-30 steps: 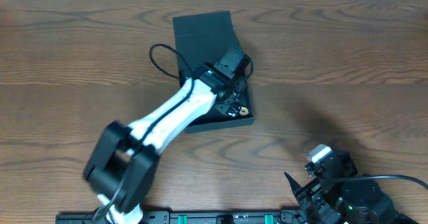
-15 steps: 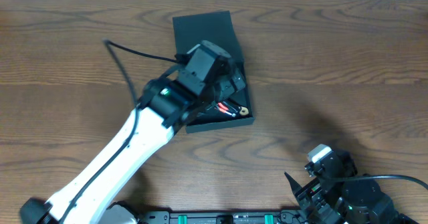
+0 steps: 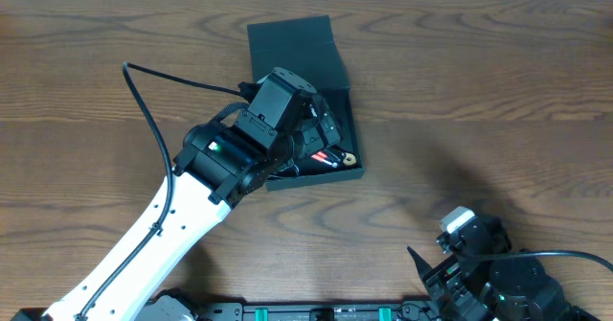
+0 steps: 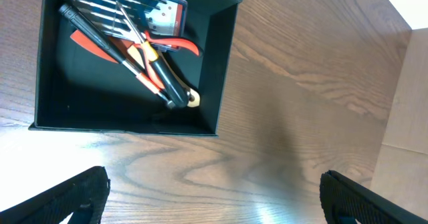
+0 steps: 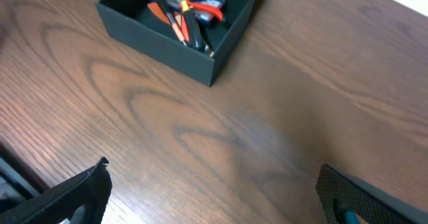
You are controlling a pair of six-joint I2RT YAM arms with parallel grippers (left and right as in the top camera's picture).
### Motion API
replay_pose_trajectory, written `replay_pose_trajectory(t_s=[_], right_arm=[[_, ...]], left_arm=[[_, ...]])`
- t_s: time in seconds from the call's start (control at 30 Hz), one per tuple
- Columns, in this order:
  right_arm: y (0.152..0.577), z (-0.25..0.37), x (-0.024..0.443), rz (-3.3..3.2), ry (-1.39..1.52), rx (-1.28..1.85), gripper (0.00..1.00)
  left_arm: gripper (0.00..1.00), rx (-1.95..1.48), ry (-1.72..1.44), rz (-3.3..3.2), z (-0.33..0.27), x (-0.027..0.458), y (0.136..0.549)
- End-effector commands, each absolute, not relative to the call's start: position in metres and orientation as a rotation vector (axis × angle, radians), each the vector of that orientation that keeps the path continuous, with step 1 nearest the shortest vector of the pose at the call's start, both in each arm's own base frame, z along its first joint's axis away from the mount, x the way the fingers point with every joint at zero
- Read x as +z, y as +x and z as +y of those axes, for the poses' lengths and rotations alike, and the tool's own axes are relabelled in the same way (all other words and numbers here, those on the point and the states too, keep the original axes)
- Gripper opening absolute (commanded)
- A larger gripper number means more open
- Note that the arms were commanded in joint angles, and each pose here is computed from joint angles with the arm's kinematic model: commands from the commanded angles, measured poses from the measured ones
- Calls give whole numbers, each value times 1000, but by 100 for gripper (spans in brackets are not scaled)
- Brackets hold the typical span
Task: Pack container
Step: 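Carry the screwdriver into the box and release it, then raise both grippers to the lid's two back corners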
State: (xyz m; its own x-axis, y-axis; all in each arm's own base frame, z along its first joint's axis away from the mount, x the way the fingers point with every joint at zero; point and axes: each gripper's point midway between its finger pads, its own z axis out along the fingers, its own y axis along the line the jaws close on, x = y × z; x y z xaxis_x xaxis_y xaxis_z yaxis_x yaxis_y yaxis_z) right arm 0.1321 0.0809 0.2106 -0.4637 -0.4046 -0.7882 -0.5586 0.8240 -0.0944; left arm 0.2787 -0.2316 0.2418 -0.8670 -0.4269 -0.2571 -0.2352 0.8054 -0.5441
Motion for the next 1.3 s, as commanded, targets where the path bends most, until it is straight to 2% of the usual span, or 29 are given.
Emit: replay_pose_trajectory(t_s=[0.0, 0.13, 0.2, 0.4, 0.47, 0.5, 0.6, 0.9, 0.93, 1.0, 1.03, 1.07, 1.13, 1.2, 1.23, 1.27], right_arm=[[137, 90, 224, 2070, -662, 292, 99], [130, 131, 261, 1988, -525, 692, 99], [125, 138, 265, 1996, -495, 785, 99], [149, 134, 304, 1830, -381, 742, 99], [153, 138, 318, 1768, -387, 748, 96], [156, 140, 324, 1752, -381, 754, 99], [171, 149, 335, 1763, -317, 784, 99], [268, 172, 335, 2076, -225, 573, 99], [284, 172, 335, 2105, -217, 546, 94], [317, 170, 331, 2153, -178, 519, 65], [332, 168, 327, 2176, -156, 515, 52], [350, 167, 321, 2204, -134, 522, 37], [379, 163, 303, 2264, -101, 552, 16], [401, 161, 281, 2327, -77, 603, 1], [411, 159, 267, 2363, -62, 632, 1], [420, 157, 254, 2394, -47, 659, 1]], left_arm=[[99, -718, -478, 2611, -232, 247, 280], [99, -711, -479, 2618, -231, 246, 279], [99, -710, -479, 2619, -231, 245, 279], [99, -706, -480, 2622, -230, 245, 278], [99, -697, -477, 2630, -229, 244, 277], [99, -695, -466, 2630, -229, 244, 277], [99, -693, -455, 2629, -227, 244, 278], [99, -897, -652, 2616, -189, 253, 308], [99, -918, -680, 2593, -180, 255, 316], [85, -943, -724, 2536, -163, 259, 334], [77, -946, -752, 2510, -154, 260, 342], [63, -943, -782, 2487, -145, 259, 350], [40, -925, -844, 2455, -128, 254, 365], [20, -899, -911, 2448, -112, 242, 377], [8, -881, -953, 2453, -104, 233, 383], [6, -872, -983, 2461, -99, 225, 387]])
